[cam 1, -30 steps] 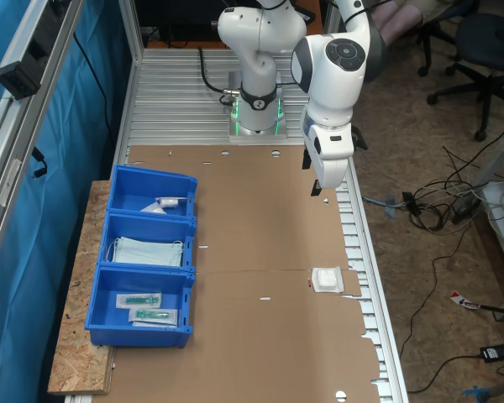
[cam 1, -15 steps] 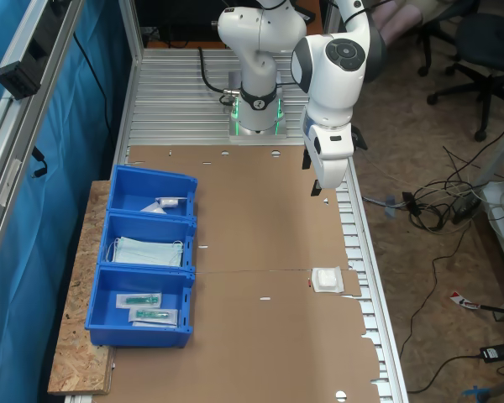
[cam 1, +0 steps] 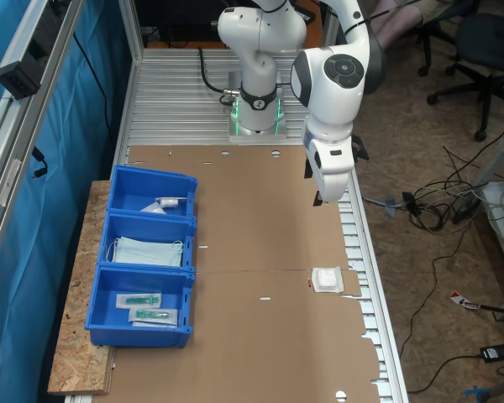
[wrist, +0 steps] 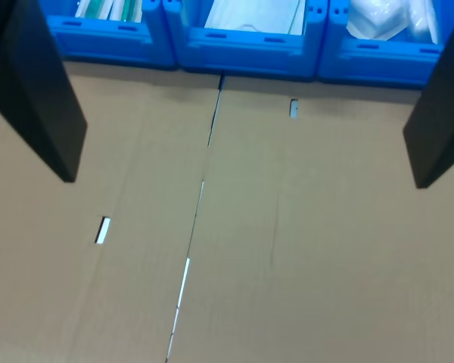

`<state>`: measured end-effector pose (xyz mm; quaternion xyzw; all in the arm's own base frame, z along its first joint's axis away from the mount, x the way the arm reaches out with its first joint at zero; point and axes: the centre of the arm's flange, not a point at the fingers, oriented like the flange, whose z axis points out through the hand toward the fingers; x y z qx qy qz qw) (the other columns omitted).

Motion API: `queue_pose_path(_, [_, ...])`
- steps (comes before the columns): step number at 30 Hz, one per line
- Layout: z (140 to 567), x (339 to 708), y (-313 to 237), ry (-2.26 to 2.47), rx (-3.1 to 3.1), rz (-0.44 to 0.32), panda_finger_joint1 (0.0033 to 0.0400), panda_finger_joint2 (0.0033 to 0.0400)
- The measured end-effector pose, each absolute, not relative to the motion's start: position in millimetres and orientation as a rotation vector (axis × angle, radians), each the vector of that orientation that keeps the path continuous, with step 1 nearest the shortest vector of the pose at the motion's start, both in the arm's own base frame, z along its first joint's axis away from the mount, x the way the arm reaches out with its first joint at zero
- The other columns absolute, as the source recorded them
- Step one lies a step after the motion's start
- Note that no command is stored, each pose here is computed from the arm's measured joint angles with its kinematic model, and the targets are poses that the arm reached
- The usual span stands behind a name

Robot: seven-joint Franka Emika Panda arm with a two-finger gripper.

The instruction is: Pick and place sorting task of medical equipment.

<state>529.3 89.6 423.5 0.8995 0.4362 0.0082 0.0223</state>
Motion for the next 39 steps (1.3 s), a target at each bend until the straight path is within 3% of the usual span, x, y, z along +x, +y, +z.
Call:
queue_pose_path(13, [372,577,91,1.386,2.873,-0.02,0.04,0.04])
queue_pose_path(31, [270,589,107,1.449,2.948,-0.121,0.04,0.04])
queue_pose_path(39, [247,594,110,1.447,2.965,-0.078,0.04,0.04])
